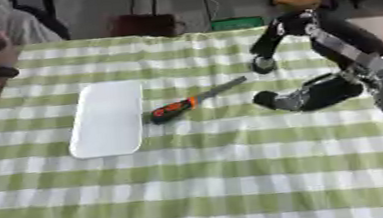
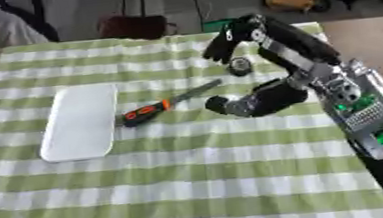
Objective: Pick up objects on the table and place them in the box.
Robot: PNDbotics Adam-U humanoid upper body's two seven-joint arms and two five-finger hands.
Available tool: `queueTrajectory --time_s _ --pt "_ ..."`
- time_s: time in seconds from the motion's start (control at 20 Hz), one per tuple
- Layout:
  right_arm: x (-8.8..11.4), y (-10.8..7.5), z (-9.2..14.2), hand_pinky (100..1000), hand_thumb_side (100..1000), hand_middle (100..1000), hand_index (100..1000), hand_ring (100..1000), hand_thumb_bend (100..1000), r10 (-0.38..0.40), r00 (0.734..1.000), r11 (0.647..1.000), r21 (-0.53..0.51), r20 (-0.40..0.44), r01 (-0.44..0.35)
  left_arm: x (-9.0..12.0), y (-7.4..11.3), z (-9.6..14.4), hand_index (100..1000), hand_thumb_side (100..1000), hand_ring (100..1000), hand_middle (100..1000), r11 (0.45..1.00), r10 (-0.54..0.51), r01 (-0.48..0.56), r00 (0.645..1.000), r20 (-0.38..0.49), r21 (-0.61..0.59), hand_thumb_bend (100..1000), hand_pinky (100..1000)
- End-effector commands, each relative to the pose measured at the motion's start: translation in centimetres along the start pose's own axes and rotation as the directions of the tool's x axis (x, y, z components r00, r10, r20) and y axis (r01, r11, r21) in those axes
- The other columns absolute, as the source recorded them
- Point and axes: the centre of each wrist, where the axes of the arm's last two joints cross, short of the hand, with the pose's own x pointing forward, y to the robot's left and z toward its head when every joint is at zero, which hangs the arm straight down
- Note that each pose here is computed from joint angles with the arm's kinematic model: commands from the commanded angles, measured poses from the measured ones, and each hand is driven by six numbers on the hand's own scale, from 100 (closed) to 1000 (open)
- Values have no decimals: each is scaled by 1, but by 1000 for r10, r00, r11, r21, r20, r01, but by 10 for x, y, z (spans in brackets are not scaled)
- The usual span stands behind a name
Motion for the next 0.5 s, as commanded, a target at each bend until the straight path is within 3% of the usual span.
queueTrajectory --time_s 0.05,0.5 --pt "-6 -13 -4 707 283 574 714 582 539 29 1000 998 56 -6 -28 8 1 -5 843 761 792 863 1000 -2 2 999 34 -16 615 625" --pt "-55 -8 -34 717 276 589 721 599 538 40 995 971 240 -89 -17 10 -7 -8 842 765 792 864 998 27 -24 998 49 -55 612 624"
